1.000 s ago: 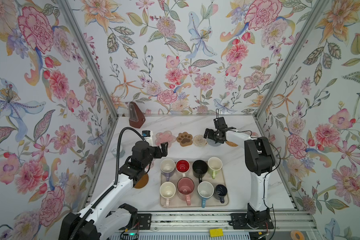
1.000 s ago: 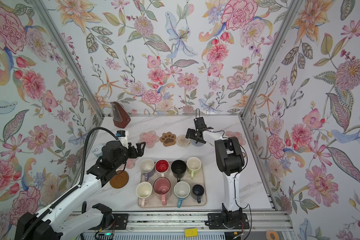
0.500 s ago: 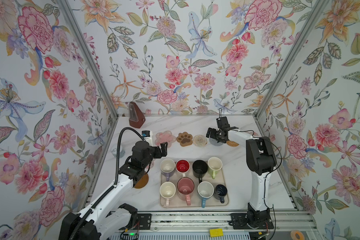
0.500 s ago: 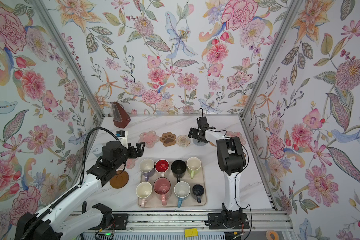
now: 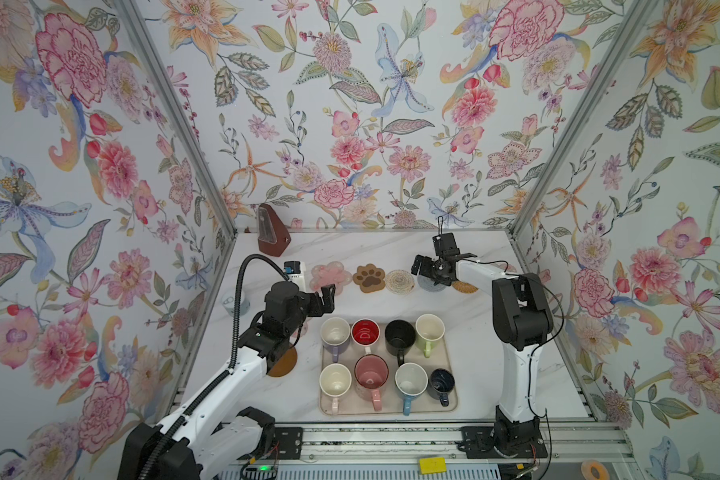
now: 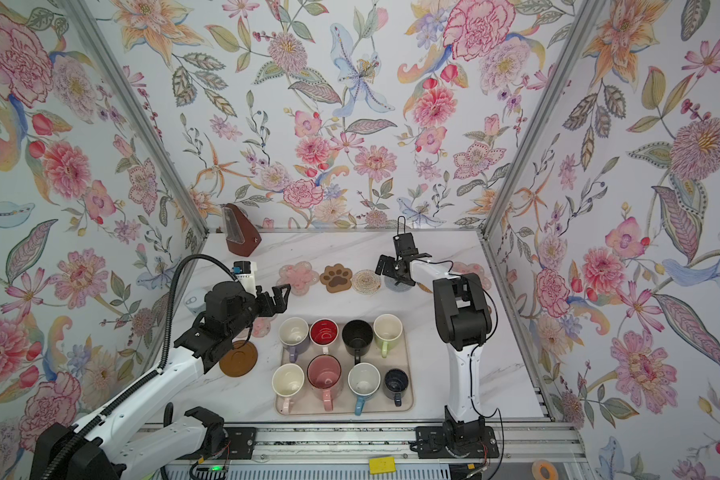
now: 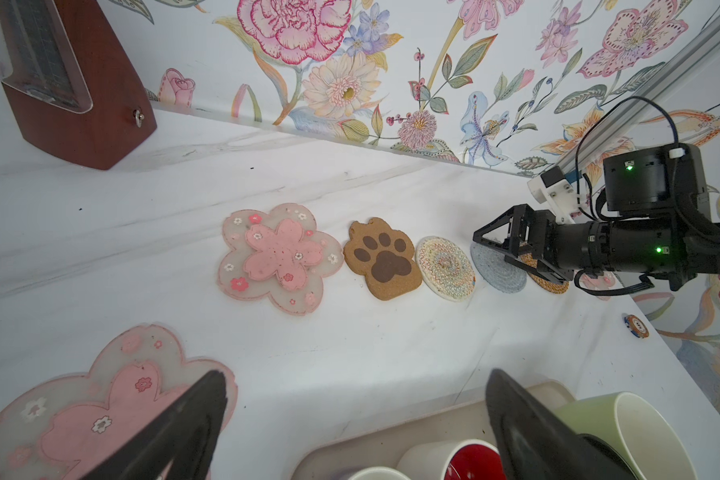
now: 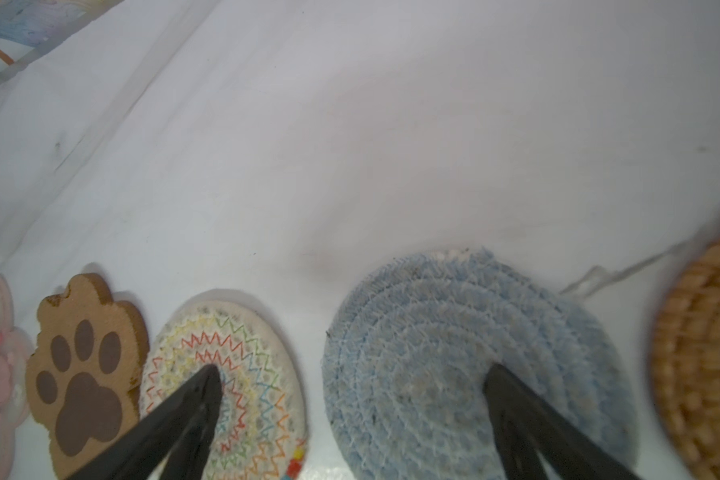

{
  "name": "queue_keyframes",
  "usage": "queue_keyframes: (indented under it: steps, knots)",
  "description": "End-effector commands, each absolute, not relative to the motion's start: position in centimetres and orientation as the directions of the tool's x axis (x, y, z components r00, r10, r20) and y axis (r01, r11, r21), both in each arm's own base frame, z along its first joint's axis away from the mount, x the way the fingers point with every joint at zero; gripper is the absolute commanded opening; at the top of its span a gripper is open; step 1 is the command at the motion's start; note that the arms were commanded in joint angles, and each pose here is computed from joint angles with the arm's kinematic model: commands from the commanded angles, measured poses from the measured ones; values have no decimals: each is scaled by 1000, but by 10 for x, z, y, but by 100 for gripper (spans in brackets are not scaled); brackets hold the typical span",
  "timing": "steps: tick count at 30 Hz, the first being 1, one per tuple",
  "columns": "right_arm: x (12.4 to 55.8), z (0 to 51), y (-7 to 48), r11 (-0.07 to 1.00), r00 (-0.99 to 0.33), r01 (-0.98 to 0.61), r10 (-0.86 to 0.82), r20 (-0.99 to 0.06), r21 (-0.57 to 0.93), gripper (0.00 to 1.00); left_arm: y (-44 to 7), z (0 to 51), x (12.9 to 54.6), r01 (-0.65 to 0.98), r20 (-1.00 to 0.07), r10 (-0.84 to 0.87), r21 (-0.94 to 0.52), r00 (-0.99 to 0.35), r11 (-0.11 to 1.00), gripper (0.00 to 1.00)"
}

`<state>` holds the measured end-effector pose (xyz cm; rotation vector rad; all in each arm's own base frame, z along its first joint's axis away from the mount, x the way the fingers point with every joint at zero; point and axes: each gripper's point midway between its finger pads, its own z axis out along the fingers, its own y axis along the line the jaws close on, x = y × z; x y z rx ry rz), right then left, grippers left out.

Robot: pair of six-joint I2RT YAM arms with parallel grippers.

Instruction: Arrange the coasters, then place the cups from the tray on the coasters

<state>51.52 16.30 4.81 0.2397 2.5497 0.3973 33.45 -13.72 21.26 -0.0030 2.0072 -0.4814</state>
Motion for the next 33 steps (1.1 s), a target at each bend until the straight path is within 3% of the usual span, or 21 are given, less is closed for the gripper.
queue_keyframes:
  steps: [1,22,33]
  knots:
    - [516,81,194,927,-819,21,231,-525,375,99,-130,226,339,186,-871,-209,-318,-444,930,99]
    - [505,67,268,908,-865,-88,133,-484,408,99,-125,223,336,169,-872,-210,-311,-443,935,99]
    - [500,45,270,925,-884,-67,119,-453,373,99,-124,222,336,165,-874,-210,-308,-439,937,99]
